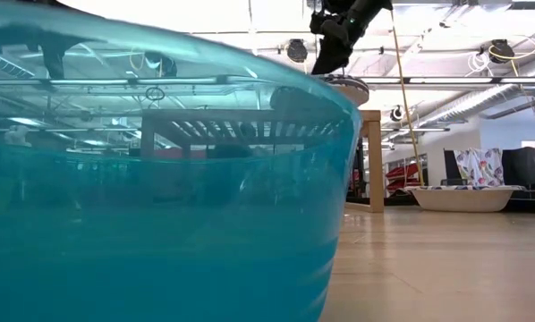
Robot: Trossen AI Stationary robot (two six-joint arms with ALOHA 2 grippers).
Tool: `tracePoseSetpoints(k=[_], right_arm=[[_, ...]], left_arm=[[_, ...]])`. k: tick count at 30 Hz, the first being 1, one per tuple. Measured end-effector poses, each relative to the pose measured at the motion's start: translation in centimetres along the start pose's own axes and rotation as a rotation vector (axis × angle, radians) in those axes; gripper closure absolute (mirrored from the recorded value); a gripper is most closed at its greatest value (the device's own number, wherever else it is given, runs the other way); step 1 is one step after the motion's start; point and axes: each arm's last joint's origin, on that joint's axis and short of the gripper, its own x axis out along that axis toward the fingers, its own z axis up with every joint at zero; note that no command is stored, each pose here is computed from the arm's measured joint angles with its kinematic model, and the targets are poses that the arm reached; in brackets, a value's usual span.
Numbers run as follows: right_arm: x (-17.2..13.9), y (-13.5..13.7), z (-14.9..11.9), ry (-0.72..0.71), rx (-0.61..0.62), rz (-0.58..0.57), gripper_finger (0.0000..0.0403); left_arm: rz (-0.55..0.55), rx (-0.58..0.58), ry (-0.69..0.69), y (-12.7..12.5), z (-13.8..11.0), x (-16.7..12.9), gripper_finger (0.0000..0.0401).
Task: Place and stack bowls onto a shelf
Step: Stack the white bowl on top of the white bowl on the shelf
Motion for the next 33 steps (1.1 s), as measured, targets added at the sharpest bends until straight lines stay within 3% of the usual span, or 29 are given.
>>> tracePoseSetpoints(k=[9, 17, 29, 33], right_arm=[[-4.0, 0.7, -0.4, 0.013, -0.051, -0.125, 0.0261], [-9.8, 3.8, -3.0, 0.178, -0.064, -0.202, 0.0261], [-13.9, 6.7, -6.2, 0.32, 0.277, -0.212, 0.0261], [-14.1, 7.3, -6.9, 0.304, 0.367, -0.117, 0.0261]], left_arm=[[-0.001, 0.001, 0.0, 0.0, 0.0, 0.0, 0.0377], [-0.001, 0.034, 0.0, 0.0, 0.0, 0.0, 0.0377], [-0.001, 0.032, 0.0, 0.0, 0.0, 0.0, 0.0377], [-0.001, 0.032, 0.0, 0.0, 0.0, 0.0, 0.0377]])
